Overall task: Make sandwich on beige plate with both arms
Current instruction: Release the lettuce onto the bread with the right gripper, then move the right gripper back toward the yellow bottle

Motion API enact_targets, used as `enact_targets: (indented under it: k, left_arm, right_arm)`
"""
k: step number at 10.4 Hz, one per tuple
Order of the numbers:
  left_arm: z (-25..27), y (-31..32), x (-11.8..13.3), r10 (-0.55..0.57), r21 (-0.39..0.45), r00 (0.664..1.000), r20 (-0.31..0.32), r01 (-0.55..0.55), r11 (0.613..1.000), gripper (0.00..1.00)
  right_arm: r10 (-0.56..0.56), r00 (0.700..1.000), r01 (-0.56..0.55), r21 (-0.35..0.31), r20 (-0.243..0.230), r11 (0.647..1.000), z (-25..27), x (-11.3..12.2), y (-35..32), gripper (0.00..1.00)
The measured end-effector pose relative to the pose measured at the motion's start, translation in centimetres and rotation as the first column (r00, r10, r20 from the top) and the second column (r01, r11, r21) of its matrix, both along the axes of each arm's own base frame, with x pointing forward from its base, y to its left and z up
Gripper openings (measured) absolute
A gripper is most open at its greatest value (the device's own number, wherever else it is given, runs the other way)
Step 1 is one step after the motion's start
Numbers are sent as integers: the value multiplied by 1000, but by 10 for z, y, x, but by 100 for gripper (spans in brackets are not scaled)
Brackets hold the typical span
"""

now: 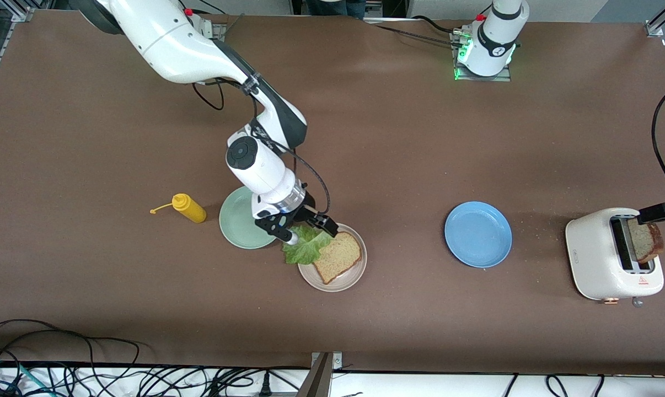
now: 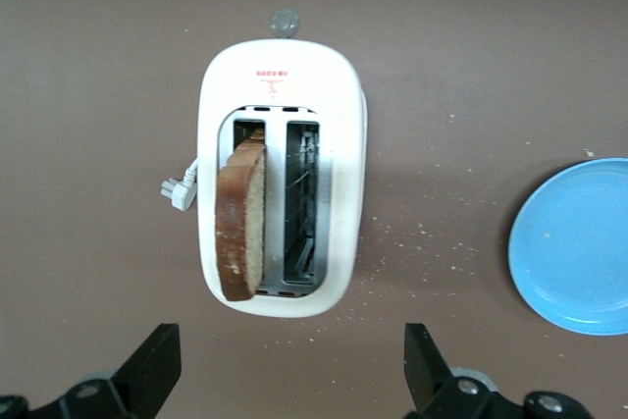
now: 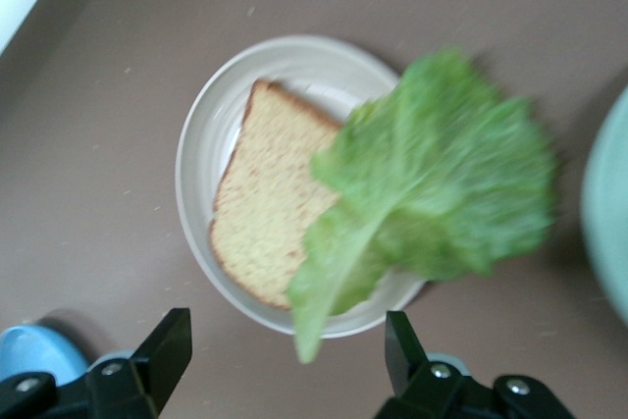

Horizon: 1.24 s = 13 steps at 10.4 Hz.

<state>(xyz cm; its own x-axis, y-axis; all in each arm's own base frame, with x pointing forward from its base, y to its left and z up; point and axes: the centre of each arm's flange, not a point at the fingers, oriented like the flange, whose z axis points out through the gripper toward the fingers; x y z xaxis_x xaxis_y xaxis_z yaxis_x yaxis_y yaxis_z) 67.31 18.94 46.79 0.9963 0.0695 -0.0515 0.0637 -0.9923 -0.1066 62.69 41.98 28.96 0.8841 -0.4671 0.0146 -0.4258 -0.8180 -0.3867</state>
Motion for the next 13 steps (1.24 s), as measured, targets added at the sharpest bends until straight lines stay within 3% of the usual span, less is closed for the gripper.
enact_targets:
  k: [1,2,4,7,9,11,12,13]
  left_arm:
    - [-9,11,2,0,2,1000,6,0,1000,100]
    - [-19,20,3,0,4,1000,11,0,1000,100]
    - [-38,30,5,-4,1,1000,-3,4,1000,100]
    - [-52,39,4,4,-4,1000,-20,-4,1000,100]
    - [-52,43,3,8,-4,1000,-19,-8,1000,100]
    - [-53,42,3,6,-5,1000,-21,-6,1000,100]
    - [-53,42,3,5,-5,1000,-22,-5,1000,100]
    - [-54,42,3,5,-6,1000,-23,-5,1000,100]
  right_arm:
    - [45,999,-45,-55,-9,998,21,5,-15,90]
    - [103,994,-105,-100,-22,989,44,8,-32,99]
    - [276,958,-287,-191,-82,939,84,10,-74,100]
    - [471,847,-527,-269,-248,806,142,2,-159,100]
    - [574,754,-654,-274,-321,705,163,-6,-228,100]
    - [667,656,-753,-248,-354,609,157,-17,-306,100]
    - [716,608,-793,-226,-344,565,145,-25,-341,100]
    - [771,560,-828,-199,-302,524,127,-32,-374,100]
